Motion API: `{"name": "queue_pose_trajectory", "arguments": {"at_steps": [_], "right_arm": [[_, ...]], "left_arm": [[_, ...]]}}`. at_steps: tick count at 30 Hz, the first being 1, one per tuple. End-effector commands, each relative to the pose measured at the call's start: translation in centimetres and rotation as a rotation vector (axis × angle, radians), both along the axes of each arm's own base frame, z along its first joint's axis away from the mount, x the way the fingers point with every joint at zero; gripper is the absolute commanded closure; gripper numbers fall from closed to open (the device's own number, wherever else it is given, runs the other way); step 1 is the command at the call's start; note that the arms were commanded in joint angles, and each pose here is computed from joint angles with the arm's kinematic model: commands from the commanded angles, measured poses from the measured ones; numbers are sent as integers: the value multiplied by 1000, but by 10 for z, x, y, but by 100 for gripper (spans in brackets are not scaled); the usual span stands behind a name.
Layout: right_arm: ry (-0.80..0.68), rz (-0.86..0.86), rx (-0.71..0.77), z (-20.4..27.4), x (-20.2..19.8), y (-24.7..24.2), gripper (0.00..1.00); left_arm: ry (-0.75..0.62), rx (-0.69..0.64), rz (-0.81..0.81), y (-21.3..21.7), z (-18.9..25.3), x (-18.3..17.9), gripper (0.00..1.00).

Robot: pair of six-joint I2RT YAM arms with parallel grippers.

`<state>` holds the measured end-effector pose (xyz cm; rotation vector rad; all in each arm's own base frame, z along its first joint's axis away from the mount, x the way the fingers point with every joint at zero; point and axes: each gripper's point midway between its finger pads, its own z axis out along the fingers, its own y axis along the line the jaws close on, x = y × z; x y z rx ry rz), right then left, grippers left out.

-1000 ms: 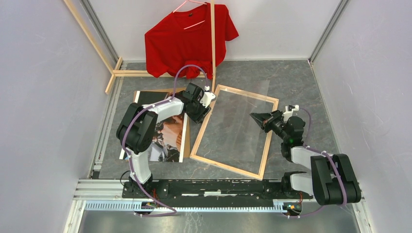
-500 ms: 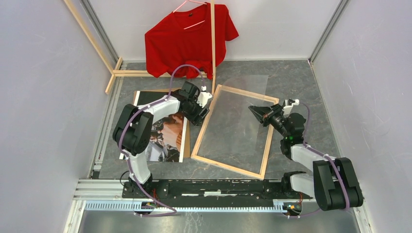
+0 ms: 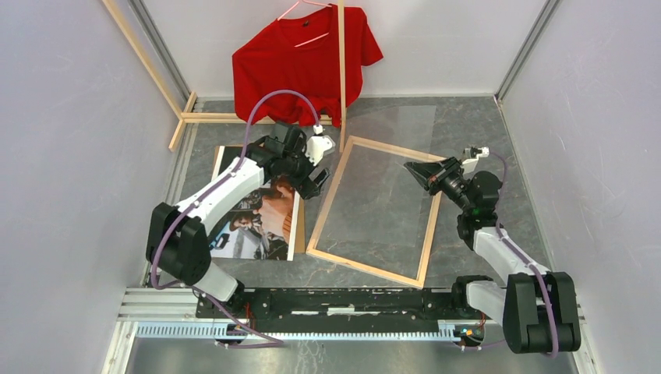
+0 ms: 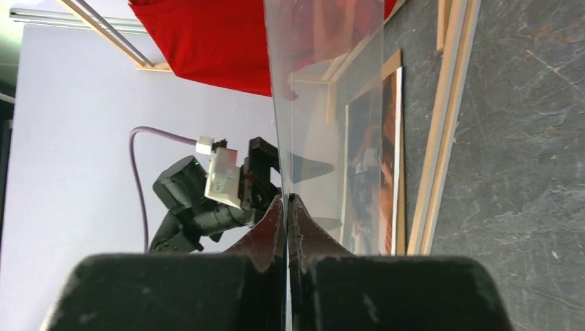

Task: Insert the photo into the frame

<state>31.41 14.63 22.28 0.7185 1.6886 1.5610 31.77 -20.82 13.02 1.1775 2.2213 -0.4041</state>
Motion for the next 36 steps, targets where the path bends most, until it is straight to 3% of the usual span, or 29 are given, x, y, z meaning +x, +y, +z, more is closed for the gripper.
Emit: {"name": "queue_pose_trajectory", "arguments": {"at_steps": [1, 5, 8, 11, 12, 17, 20, 22, 26, 32, 36], "right_arm": [[10, -2, -67, -16, -5, -8, 100], [133, -48, -143, -76, -14, -34, 100], [228, -27, -232, -120, -26, -41, 91], [288, 13, -364, -151, -34, -46, 68], [298, 50, -409, -158, -36, -46, 65], [343, 105, -695, -162, -35, -72, 47], [367, 39, -879, -153, -32, -101, 42], [367, 9, -934, -149, -35, -111, 34], [406, -12, -1015, -164, -47, -125, 33], [462, 17, -996, -193, -52, -126, 33], [423, 31, -911, -193, -40, -115, 34]], "left_arm": [[-13, 67, -58, 16, 0, -10, 1], [-19, 145, -69, 33, -30, -18, 1], [-16, 213, -78, 46, -52, -21, 1], [-16, 268, -82, 54, -68, -18, 1], [-13, 281, -84, 56, -73, -18, 2], [7, 286, -93, 54, -92, -17, 3], [20, 267, -98, 49, -99, -17, 5], [20, 260, -105, 45, -102, -19, 6], [20, 249, -125, 37, -107, -22, 7], [36, 247, -153, 26, -117, -29, 9], [44, 247, -172, 17, -124, -34, 10]]}}
